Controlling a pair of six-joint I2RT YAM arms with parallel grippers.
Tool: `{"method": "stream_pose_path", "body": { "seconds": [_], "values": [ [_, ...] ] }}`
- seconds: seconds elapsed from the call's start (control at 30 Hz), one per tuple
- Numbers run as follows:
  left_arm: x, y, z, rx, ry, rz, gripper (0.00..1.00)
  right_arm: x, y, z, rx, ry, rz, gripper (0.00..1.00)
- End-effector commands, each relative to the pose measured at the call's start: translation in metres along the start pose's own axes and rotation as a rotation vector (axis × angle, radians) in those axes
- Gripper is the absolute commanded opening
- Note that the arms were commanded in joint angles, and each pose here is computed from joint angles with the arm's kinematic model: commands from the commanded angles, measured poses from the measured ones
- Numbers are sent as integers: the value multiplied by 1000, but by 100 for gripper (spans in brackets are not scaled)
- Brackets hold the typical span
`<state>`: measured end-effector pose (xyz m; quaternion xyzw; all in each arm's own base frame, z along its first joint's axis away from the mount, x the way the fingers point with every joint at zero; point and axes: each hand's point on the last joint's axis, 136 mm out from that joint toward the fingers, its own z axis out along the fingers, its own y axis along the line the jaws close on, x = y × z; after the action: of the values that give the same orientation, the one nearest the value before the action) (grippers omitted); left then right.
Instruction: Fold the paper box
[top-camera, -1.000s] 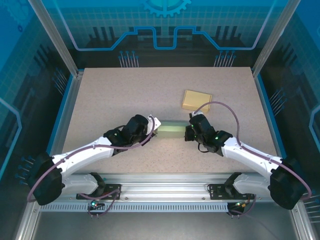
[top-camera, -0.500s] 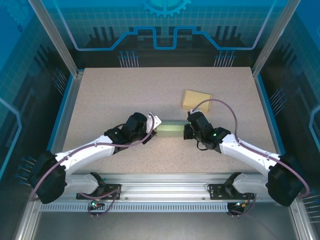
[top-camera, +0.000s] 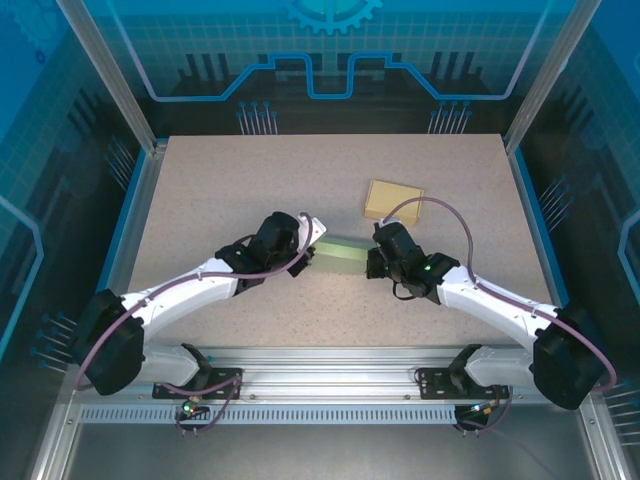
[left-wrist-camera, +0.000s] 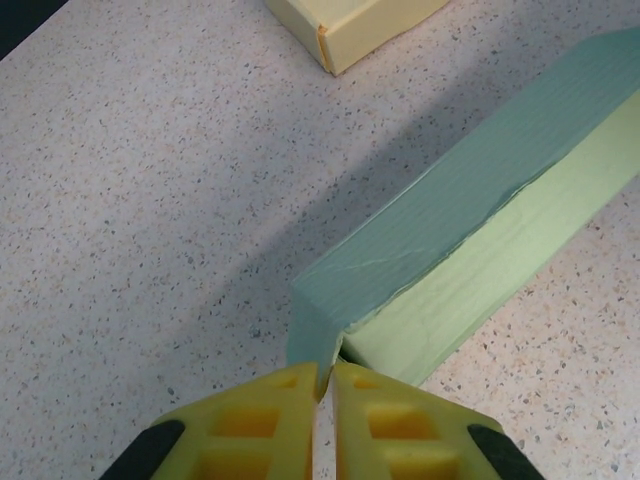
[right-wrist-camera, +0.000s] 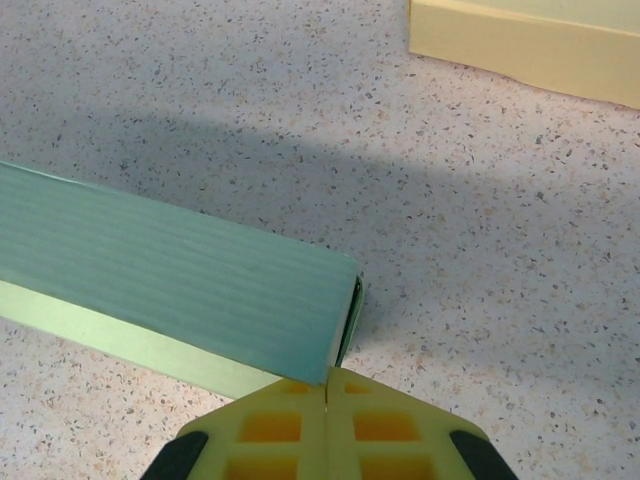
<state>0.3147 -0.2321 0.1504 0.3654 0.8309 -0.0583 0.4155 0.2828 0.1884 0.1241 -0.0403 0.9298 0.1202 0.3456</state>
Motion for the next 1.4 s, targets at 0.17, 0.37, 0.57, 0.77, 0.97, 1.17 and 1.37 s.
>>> {"method": "stream_pose_path", "body": {
  "seconds": [0.17,0.37,0.57,0.77,0.97,1.17,1.37],
  "values": [
    [-8,-4,0,71,7,-58,7,-10,10,-7,-10,-8,-9,0],
    [-11,-5,-4,90,13,-77,19,-10,9,-5,5,-3,-19,0],
    [0,-1,0,78,46,-84,24,-12,10,-5,6,-5,-24,0],
    [6,4,5,48,82,-71,24,-11,11,-3,8,1,-24,0],
    [16,4,10,43,128,-67,27,-12,11,-3,9,-3,-25,0],
    [14,7,9,30,130,-77,16,-12,12,-2,12,0,-31,0],
    [2,2,4,69,128,-138,6,-13,12,1,14,8,-33,0]
  ]
}}
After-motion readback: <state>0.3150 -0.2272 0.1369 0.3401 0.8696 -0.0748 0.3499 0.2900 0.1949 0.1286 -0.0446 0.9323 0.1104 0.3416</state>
